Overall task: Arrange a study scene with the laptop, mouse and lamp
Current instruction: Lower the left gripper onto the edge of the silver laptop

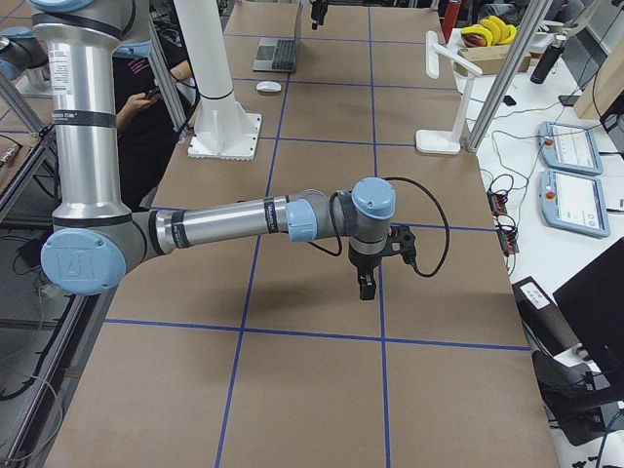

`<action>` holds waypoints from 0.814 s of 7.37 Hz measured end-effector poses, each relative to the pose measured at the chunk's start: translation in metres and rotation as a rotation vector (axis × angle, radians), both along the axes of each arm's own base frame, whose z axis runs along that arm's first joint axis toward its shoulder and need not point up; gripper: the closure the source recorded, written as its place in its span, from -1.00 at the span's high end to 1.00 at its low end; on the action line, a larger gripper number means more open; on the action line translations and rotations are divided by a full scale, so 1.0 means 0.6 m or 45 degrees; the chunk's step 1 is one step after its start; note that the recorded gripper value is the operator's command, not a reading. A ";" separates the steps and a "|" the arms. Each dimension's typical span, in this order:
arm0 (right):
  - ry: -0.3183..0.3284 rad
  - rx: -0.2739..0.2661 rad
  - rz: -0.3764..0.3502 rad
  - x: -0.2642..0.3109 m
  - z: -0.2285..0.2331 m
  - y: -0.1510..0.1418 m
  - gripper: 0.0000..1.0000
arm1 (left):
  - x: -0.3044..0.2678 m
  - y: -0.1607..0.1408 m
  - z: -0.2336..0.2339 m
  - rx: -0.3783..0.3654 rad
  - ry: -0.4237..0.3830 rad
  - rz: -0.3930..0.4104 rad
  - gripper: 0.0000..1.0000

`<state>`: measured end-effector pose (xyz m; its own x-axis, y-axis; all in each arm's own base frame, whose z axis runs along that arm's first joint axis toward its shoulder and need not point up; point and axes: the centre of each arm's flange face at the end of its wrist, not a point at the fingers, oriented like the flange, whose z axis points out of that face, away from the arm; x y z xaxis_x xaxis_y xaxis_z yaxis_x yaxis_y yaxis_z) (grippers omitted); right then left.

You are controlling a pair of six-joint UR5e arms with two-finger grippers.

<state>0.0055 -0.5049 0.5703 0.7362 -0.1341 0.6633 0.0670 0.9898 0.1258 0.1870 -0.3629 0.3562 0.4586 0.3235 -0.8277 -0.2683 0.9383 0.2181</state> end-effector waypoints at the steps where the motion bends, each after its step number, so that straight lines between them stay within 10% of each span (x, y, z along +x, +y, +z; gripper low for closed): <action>1: 0.000 0.000 -0.001 -0.001 0.000 0.000 1.00 | 0.005 0.008 0.007 0.111 0.006 0.086 0.99; 6: 0.000 -0.001 -0.007 -0.004 0.001 0.000 1.00 | 0.009 0.035 0.042 0.337 0.021 0.304 0.99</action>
